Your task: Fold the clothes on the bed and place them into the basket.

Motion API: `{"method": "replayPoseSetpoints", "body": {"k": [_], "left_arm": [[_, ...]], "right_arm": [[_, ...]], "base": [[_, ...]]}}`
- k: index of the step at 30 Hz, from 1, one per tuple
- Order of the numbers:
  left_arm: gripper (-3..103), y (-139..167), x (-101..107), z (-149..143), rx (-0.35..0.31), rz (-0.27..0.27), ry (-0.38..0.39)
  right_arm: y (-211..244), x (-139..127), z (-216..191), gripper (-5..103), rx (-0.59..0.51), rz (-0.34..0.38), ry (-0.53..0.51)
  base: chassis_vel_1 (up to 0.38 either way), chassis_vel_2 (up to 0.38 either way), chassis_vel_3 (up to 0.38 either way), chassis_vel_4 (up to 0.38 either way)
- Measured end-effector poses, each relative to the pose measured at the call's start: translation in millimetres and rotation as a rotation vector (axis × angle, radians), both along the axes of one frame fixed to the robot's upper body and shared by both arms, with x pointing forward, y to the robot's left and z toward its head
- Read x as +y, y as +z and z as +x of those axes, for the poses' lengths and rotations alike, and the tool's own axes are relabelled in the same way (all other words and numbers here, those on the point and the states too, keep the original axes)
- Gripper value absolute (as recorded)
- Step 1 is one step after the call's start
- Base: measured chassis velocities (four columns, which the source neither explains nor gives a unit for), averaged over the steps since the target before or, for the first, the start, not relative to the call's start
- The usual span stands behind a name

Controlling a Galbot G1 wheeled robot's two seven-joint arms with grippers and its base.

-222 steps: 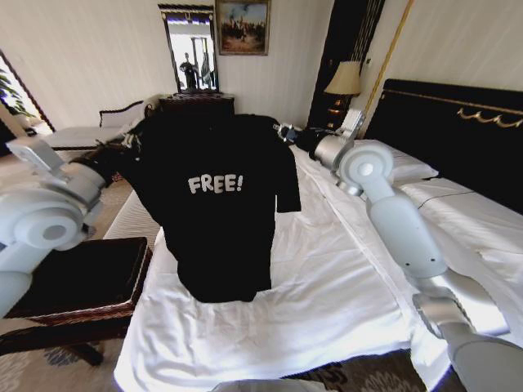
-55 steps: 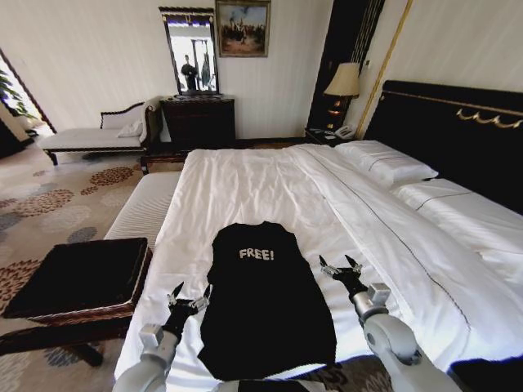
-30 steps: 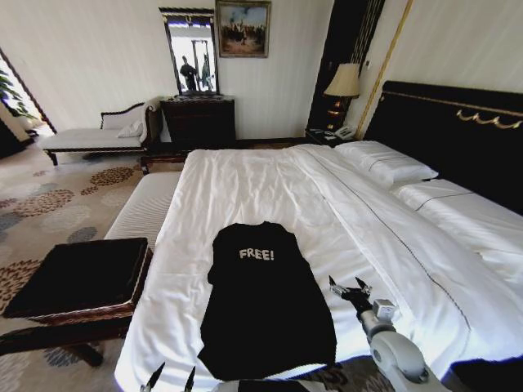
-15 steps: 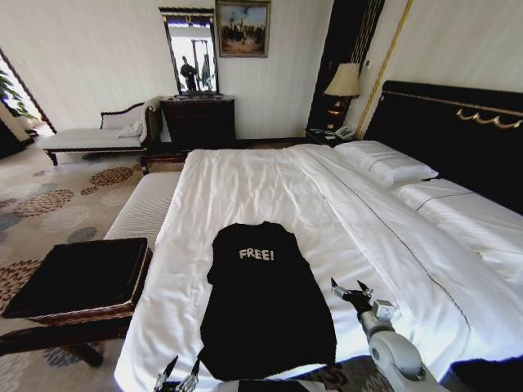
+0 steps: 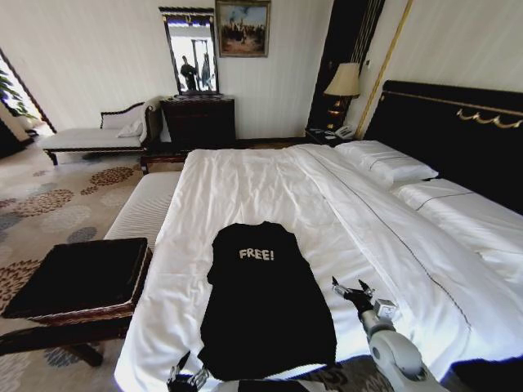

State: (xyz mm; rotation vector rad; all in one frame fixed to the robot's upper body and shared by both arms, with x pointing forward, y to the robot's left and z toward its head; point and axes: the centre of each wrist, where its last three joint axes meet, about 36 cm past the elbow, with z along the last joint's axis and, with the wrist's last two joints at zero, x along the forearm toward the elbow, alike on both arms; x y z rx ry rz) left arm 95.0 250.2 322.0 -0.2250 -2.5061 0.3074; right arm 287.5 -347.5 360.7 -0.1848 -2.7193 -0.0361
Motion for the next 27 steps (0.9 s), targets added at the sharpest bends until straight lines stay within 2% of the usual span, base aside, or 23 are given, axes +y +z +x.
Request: {"method": "replayPoseSetpoints", "body": {"k": [1,3,7,9,12,15,17,18,19,23,24,25,26,27], "left_arm": [[64,-1,-3,-2,0.005,-0.009,-0.004],[64,-2,-6,-4,0.008,-0.013,-0.007],[42,-6,-10,-5,-0.004,-0.014,-0.024],[42,-6,-10,-5,-0.007,-0.015,-0.024],[26,-4,-14,-2,-0.028,-0.031,-0.038],[20,-3,-17,-1,-0.034,-0.041,-0.043],[9,-2,-19,0,-0.04,-0.048,-0.046],[9,-2,-19,0,-0.04,-0.048,-0.046],[4,-1,-19,-1,-0.043,-0.05,-0.045],[0,1,-16,-4,-0.051,-0.043,-0.034],[0,2,-14,-5,-0.053,-0.038,-0.028],[0,3,-12,-7,-0.057,-0.028,-0.016],[0,4,-11,-8,-0.061,-0.021,-0.01],[0,4,-11,-8,-0.061,-0.021,-0.01]], "right_arm": [[0,0,-1,100,0.001,0.004,-0.006],[0,0,-2,100,0.005,0.007,-0.009],[-4,-1,-10,100,0.031,0.007,-0.013],[-5,-1,-11,100,0.033,0.007,-0.013],[-7,-4,-18,100,0.057,0.004,-0.019],[-7,-6,-20,100,0.063,0.001,-0.023],[-5,-8,-24,100,0.076,0.012,-0.03],[-5,-8,-24,100,0.076,0.012,-0.03],[-3,-9,-26,100,0.084,0.017,-0.031],[2,-11,-35,100,0.13,0.06,-0.036],[5,-11,-39,100,0.155,0.1,-0.039],[10,-10,-45,100,0.196,0.168,-0.046],[10,-10,-50,100,0.224,0.2,-0.049],[10,-10,-50,100,0.224,0.2,-0.049]], "base": [[0.0,0.0,0.0,0.0],[0.0,0.0,0.0,0.0],[0.0,0.0,0.0,0.0],[0.0,0.0,0.0,0.0],[0.0,0.0,0.0,0.0],[0.0,0.0,0.0,0.0],[0.0,0.0,0.0,0.0],[0.0,0.0,0.0,0.0],[0.0,0.0,0.0,0.0],[0.0,0.0,0.0,0.0],[0.0,0.0,0.0,0.0],[0.0,0.0,0.0,0.0],[0.0,0.0,0.0,0.0],[0.0,0.0,0.0,0.0]]}}
